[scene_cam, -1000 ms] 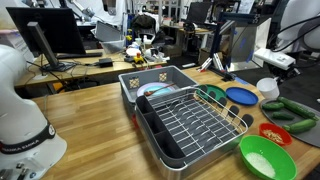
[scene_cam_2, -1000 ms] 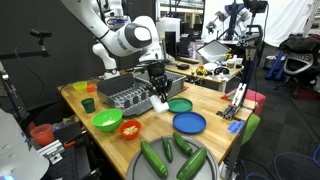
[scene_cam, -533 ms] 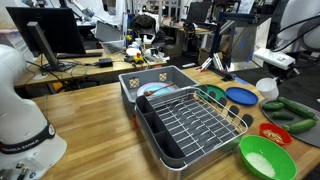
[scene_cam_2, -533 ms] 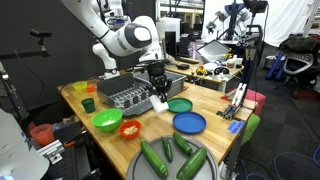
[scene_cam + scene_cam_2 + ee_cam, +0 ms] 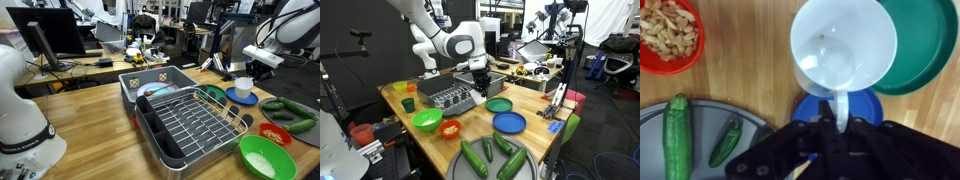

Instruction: Pour the contents in the white mug into the orange bowl

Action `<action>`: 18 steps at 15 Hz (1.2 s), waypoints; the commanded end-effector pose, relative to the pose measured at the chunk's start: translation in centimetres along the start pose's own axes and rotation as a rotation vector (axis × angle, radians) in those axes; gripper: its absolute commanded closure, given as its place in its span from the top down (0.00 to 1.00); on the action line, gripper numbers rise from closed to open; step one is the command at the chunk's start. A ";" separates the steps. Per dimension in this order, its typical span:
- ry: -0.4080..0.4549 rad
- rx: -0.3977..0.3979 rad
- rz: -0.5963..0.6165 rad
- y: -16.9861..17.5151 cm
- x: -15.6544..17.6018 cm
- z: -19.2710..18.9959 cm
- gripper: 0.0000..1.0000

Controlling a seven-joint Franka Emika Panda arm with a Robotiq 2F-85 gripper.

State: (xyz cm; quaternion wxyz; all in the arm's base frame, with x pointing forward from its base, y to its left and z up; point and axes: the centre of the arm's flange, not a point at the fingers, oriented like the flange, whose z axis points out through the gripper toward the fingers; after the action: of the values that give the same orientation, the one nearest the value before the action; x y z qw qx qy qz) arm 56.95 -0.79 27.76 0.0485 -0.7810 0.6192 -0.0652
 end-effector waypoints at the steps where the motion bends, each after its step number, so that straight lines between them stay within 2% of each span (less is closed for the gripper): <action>1: -0.154 0.020 -0.079 -1.7 1.5 3.0 0.02; 6: -0.250 -0.025 -0.098 -0.3 3.4 7.3 0.02; 10: -0.299 -0.065 -0.107 0.8 4.3 9.4 0.02; 15: -0.375 -0.149 -0.133 2.0 4.0 11.4 0.02; 18: -0.392 -0.192 -0.119 2.6 4.1 12.8 0.02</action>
State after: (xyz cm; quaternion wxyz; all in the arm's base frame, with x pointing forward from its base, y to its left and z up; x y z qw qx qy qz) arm 56.97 -4.94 15.82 0.0878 -0.8169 0.5569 0.1213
